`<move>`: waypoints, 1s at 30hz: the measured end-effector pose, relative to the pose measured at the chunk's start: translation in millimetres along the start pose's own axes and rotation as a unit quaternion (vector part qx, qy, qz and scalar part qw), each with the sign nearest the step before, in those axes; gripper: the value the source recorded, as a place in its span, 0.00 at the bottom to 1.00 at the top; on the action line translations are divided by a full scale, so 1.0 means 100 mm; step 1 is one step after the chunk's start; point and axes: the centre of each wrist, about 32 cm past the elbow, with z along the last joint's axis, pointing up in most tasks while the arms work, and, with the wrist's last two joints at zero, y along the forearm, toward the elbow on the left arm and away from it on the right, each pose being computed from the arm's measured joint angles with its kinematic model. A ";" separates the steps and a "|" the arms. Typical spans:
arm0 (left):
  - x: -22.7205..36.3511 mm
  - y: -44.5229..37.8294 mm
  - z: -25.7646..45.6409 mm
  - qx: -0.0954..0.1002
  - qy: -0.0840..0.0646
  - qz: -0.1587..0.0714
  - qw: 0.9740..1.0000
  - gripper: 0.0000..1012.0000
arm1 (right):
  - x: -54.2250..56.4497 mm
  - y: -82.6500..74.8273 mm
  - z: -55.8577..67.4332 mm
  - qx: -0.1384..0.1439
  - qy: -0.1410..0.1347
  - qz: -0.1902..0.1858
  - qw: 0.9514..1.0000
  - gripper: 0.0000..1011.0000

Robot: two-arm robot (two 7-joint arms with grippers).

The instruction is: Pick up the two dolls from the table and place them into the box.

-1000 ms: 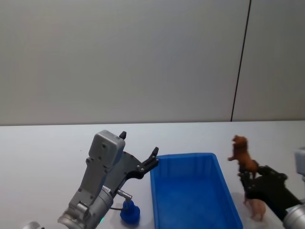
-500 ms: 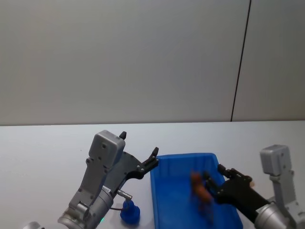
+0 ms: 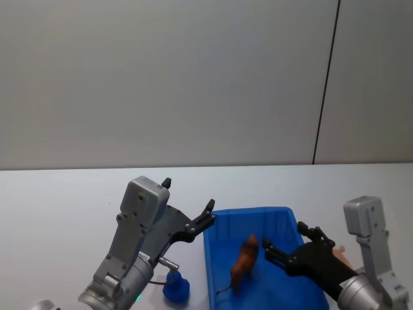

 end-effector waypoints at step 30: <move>0.000 0.000 0.000 0.000 0.000 0.000 1.000 0.99 | 0.15 -0.48 -0.08 -0.011 0.005 -0.117 0.993 0.99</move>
